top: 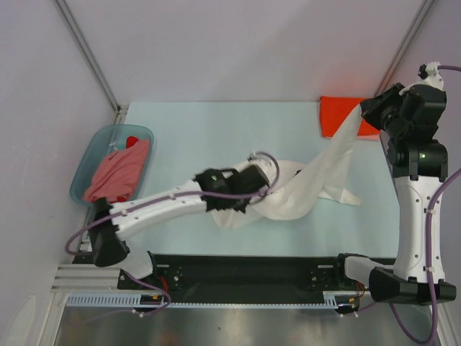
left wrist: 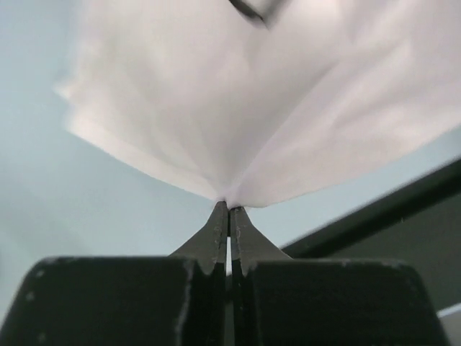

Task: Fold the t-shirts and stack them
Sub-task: Flatten the tshirt out

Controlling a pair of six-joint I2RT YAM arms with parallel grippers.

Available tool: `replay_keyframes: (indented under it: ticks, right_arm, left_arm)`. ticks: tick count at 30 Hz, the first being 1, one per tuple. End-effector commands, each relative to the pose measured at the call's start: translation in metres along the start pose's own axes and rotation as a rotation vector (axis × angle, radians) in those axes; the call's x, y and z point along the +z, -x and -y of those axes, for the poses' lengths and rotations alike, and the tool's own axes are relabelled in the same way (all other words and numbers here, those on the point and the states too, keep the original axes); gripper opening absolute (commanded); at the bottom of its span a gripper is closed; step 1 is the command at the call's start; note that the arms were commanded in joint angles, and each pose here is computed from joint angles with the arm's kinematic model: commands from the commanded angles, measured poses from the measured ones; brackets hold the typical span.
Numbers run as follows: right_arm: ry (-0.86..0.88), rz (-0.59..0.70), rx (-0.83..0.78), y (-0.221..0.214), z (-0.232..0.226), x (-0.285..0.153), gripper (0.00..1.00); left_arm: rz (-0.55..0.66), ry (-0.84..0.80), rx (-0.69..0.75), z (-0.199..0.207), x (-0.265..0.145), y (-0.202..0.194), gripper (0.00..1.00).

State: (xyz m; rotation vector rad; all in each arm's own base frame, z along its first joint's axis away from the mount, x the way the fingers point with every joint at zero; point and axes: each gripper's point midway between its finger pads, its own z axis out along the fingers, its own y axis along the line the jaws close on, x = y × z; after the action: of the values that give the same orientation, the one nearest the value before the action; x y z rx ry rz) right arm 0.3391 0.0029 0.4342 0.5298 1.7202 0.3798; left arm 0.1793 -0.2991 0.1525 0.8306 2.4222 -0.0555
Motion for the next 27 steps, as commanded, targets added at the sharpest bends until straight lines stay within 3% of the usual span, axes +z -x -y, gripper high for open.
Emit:
replay_keyframes:
  ticks: [1, 6, 12, 17, 22, 27]
  right_arm:
    - [0.040, 0.147, -0.037, 0.048, -0.018, 0.011, 0.00]
    - [0.131, 0.261, -0.009, 0.097, -0.053, 0.015, 0.00]
    - [0.295, 0.444, 0.005, 0.152, -0.099, -0.018, 0.00]
    - [0.354, 0.580, -0.025, 0.182, -0.116, -0.069, 0.00]
    - [0.399, 0.725, -0.026, 0.208, -0.126, -0.129, 0.00]
    - [0.430, 0.815, -0.003, 0.222, -0.131, -0.158, 0.00]
  left_arm:
    - [0.271, 0.132, -0.012, -0.096, -0.079, 0.080, 0.00]
    - [0.559, 0.401, -0.080, -0.213, -0.192, 0.158, 0.00]
    - [0.903, 0.637, -0.282, -0.291, -0.318, 0.185, 0.00]
    - [1.145, 0.641, -0.337, -0.304, -0.396, 0.189, 0.00]
    - [1.387, 0.552, -0.370, -0.301, -0.465, 0.168, 0.00]
    - [1.415, 0.554, -0.401, -0.303, -0.468, 0.145, 0.00]
